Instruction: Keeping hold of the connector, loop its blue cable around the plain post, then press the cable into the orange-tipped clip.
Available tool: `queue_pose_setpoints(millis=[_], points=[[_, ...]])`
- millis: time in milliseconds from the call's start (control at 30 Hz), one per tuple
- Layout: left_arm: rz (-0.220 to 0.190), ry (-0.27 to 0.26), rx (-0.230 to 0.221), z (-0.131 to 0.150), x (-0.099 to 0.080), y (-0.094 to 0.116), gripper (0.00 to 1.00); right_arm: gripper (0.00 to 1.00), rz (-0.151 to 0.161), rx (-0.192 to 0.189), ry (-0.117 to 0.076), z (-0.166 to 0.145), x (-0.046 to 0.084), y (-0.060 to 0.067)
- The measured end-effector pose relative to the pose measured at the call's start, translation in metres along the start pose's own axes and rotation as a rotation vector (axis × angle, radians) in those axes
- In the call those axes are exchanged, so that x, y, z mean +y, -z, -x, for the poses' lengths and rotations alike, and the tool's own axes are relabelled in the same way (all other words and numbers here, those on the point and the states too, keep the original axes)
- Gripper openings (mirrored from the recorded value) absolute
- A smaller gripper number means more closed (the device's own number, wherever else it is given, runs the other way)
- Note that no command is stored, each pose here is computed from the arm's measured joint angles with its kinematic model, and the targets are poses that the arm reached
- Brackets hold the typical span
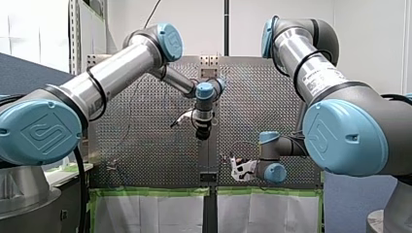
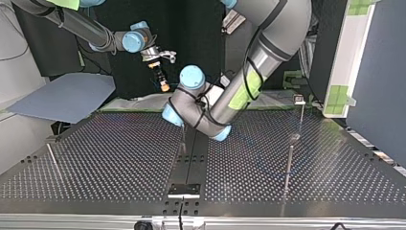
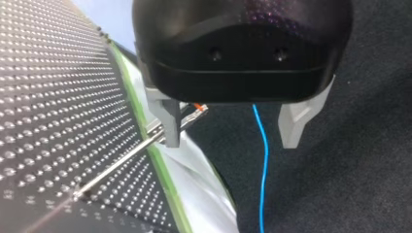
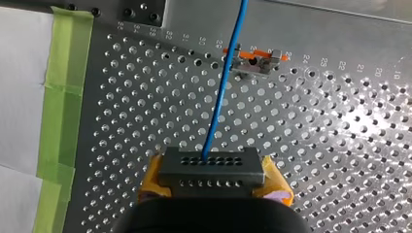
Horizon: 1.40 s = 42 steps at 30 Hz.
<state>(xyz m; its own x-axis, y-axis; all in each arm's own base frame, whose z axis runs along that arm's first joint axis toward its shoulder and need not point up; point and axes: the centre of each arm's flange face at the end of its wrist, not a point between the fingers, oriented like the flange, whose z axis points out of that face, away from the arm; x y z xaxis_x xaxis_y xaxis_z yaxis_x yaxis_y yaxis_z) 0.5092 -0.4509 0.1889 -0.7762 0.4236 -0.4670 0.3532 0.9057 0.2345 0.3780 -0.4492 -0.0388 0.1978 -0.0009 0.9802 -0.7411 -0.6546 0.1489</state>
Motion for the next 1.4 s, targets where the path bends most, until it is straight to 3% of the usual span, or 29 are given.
queue_pose_setpoints(millis=[200, 667, 1000, 1167, 1400], points=[[0.004, 0.005, 0.009, 0.002, -0.001, -0.020, 1.00, 0.00, -0.003, 0.004, 0.002, -0.001, -0.001, -0.002], [0.039, 0.042, -0.014, 0.007, 0.014, -0.034, 1.00, 0.00, -0.006, 0.003, 0.002, -0.002, -0.003, -0.002], [0.060, -0.004, 0.057, -0.020, 0.013, -0.065, 1.00, 0.00, -0.008, 0.001, 0.001, -0.002, -0.004, -0.002], [0.053, -0.002, 0.052, -0.022, 0.014, -0.071, 1.00, 0.00, -0.009, 0.001, 0.001, -0.002, -0.004, -0.003], [0.006, 0.020, 0.006, -0.018, 0.011, -0.079, 1.00, 0.00, -0.012, 0.003, 0.001, -0.003, -0.006, -0.003]])
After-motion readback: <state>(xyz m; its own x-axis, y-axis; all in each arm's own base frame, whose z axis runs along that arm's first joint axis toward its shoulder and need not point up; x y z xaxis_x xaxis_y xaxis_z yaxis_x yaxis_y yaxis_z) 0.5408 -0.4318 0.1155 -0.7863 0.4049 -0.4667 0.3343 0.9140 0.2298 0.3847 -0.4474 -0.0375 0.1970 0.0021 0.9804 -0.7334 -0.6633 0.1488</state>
